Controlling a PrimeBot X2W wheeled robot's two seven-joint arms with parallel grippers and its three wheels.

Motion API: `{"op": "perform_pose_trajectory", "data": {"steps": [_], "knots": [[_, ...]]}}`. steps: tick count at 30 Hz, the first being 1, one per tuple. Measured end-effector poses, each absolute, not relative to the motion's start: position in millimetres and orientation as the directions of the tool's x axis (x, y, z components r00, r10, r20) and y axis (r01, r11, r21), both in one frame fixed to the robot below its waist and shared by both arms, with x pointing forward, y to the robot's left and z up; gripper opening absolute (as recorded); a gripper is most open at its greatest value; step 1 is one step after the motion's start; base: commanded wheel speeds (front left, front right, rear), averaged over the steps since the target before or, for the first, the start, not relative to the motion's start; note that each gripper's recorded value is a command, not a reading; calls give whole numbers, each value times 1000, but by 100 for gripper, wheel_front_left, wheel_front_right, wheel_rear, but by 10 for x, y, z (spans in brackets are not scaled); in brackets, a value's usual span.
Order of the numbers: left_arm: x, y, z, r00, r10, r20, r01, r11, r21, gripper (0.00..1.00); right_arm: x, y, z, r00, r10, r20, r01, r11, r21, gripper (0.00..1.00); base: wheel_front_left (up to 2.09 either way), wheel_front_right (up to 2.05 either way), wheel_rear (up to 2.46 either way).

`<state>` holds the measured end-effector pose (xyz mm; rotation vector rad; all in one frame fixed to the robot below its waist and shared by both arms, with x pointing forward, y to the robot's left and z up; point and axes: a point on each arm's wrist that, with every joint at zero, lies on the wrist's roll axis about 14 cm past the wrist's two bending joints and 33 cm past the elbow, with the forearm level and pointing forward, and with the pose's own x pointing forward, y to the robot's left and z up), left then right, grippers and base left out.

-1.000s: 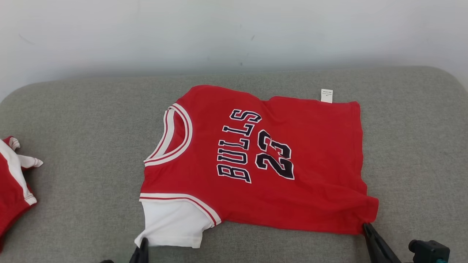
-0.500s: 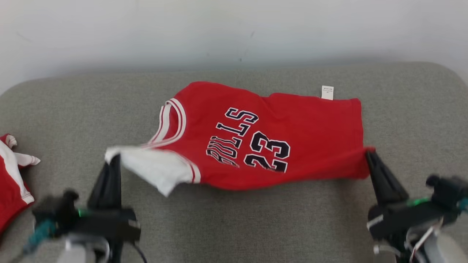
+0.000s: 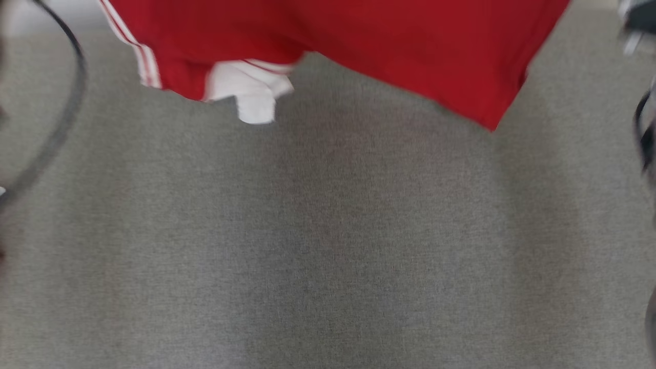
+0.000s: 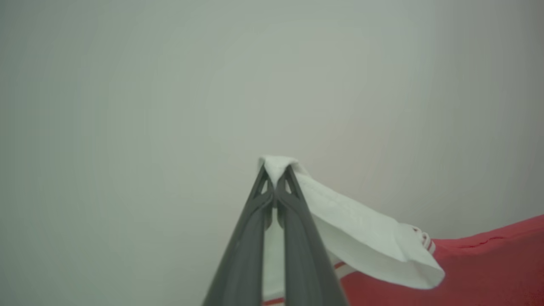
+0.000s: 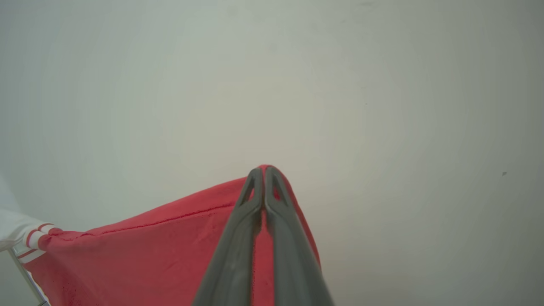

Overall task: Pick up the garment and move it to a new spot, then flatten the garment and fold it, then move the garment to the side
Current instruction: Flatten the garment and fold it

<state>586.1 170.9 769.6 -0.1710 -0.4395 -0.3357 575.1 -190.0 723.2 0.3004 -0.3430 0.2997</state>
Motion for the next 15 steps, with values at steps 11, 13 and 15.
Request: {"op": "perform_pose_trajectory", "data": {"steps": [11,13,15], "knots": [[6674,1599,8482,804,-265,533,325,945,-20,0,6731,-1831,8087,860,166,482,-322,910,262,0,0,0,0],[6800,1539,8446,803,-273,529,324,946,-4,0,6876,-1806,8014,870,163,466,-306,918,250,0,0,0,0],[6917,1500,8401,803,-275,528,325,946,-1,0,7006,-1810,7914,879,155,450,-290,924,248,0,0,0,0]]}}
